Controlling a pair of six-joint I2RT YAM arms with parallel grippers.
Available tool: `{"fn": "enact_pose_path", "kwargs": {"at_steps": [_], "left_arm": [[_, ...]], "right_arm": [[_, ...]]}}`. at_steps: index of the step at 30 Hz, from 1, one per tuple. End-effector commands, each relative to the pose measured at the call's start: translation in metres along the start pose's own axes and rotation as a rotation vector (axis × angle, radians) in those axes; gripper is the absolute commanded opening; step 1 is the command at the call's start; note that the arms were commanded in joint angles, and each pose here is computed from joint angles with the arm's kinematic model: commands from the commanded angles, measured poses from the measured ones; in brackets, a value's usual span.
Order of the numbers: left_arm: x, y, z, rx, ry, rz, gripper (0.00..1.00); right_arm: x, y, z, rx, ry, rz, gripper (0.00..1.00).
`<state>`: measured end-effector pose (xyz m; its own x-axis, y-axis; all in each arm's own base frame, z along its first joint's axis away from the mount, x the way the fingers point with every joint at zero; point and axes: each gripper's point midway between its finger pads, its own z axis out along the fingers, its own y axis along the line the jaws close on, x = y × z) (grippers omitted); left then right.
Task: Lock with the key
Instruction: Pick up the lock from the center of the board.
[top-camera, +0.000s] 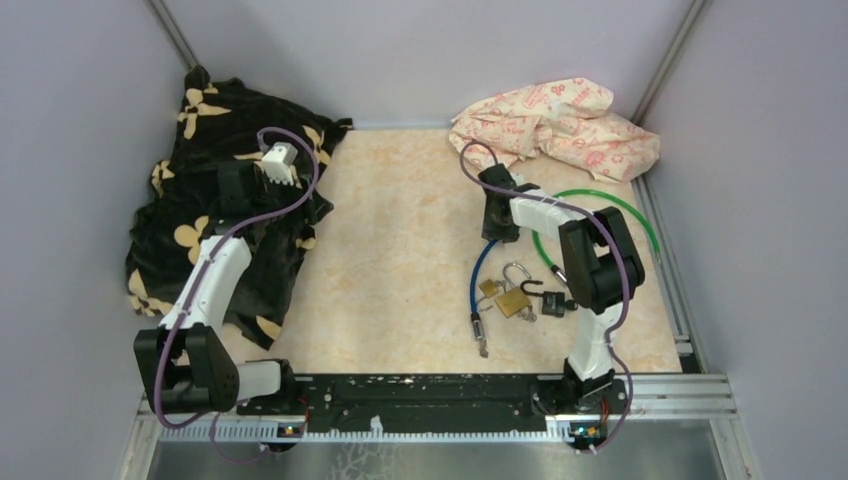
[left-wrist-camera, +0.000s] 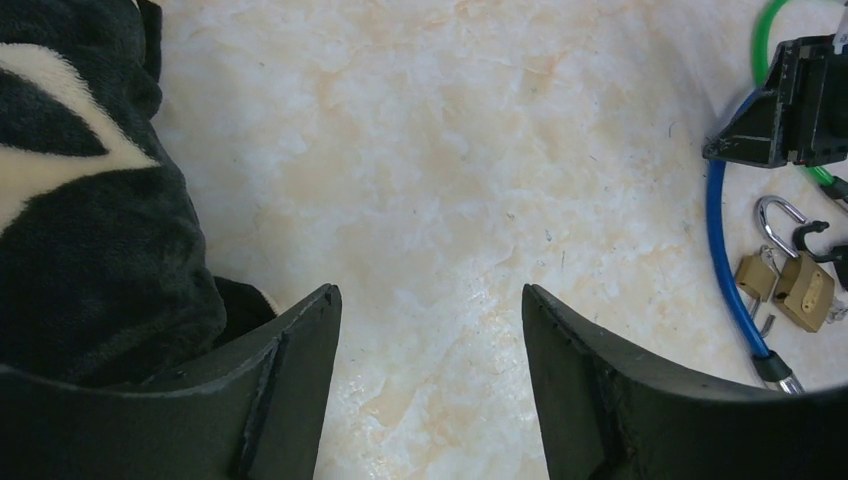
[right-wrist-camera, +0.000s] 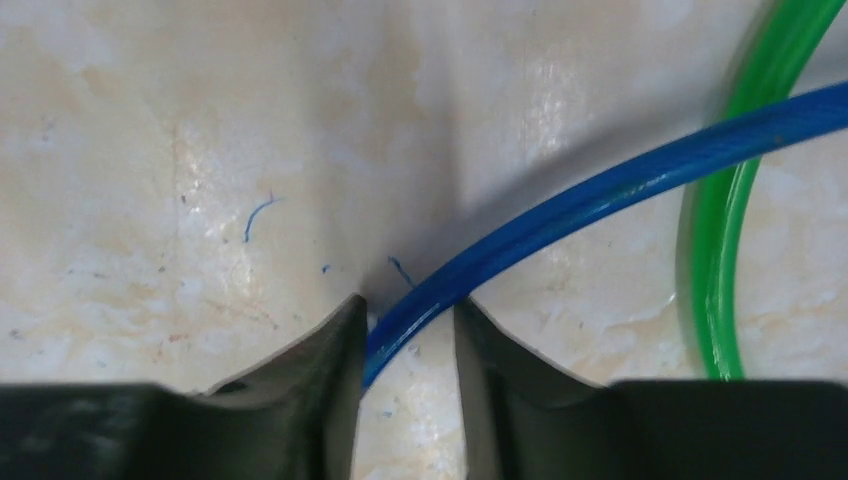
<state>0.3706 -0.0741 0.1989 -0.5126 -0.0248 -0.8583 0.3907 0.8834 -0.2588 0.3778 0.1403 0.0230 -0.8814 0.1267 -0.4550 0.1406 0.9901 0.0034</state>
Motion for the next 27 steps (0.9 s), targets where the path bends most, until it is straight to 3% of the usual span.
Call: {"fn": "enact_pose_path", "kwargs": {"at_steps": [1, 5, 10, 14, 17, 21, 27], "left_arm": [[-0.008, -0.015, -0.010, 0.043, 0.007, 0.028, 0.70], [-0.005, -0.025, -0.013, 0.064, 0.034, 0.040, 0.66], [0.004, -0.066, -0.019, 0.160, 0.142, 0.136, 0.62], [0.018, -0.086, -0.038, 0.216, 0.281, 0.216, 0.61], [0.022, -0.106, -0.045, 0.264, 0.292, 0.276, 0.59], [0.043, -0.177, -0.033, 0.418, 0.190, 0.320, 0.59], [0.028, -0.275, -0.022, 0.666, -0.190, 0.378, 0.79]], "right_arm": [[0.009, 0.014, 0.001, -0.082, 0.044, 0.012, 0.28], [-0.004, 0.035, -0.009, -0.196, -0.006, 0.051, 0.00], [-0.034, 0.079, -0.051, -0.472, -0.147, 0.190, 0.00], [-0.061, 0.089, -0.101, -0.544, -0.334, 0.259, 0.00], [-0.077, 0.085, -0.139, -0.607, -0.470, 0.334, 0.00], [-0.080, 0.076, -0.178, -0.663, -0.604, 0.407, 0.00], [-0.081, 0.070, -0.248, -0.725, -0.782, 0.439, 0.00]]}}
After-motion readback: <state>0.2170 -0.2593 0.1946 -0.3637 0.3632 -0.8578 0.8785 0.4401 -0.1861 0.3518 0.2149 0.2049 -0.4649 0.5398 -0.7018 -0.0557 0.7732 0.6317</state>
